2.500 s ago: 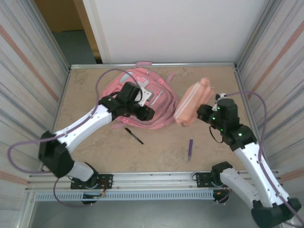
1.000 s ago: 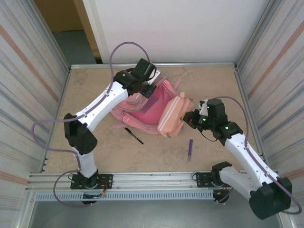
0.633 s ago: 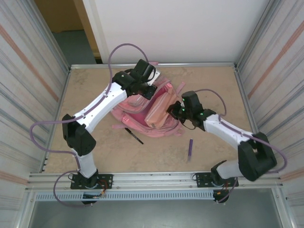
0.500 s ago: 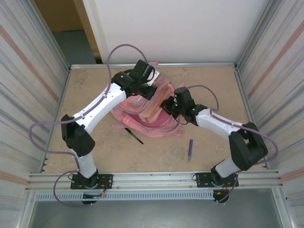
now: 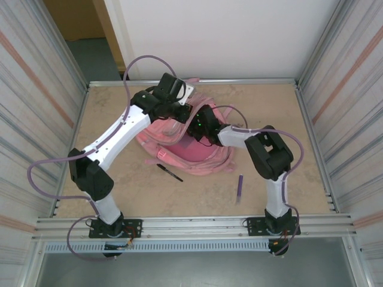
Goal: Pack the student bag
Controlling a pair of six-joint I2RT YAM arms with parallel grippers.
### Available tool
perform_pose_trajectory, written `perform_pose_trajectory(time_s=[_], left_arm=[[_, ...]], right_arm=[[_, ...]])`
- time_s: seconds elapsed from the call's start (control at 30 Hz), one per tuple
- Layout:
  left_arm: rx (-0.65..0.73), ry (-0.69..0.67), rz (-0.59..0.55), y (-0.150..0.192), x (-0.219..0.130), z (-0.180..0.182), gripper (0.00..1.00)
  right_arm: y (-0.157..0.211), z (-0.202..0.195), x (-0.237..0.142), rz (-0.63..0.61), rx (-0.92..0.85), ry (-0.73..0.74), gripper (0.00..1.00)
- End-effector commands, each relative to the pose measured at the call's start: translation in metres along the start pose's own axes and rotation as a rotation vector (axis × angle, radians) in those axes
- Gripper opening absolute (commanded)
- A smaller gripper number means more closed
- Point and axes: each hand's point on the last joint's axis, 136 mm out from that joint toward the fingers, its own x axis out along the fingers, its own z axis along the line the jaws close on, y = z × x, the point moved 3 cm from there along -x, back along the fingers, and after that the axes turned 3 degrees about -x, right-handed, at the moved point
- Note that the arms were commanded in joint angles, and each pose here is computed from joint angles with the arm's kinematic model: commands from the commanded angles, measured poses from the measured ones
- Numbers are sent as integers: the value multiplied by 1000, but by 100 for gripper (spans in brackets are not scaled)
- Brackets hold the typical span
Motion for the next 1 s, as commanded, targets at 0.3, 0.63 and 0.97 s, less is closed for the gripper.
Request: perform_pose_trajectory(time_s=[0.3, 0.63, 0.97], left_arm=[[-57, 94, -187, -23, -26, 6, 0], [-168, 86, -168, -10, -7, 42, 0], [-195, 135, -173, 5, 7, 43, 20]], right_arm=[[-7, 10, 23, 27, 17, 34, 36], [-13, 17, -35, 79, 27, -14, 47], [21, 2, -105, 127, -228, 54, 48]])
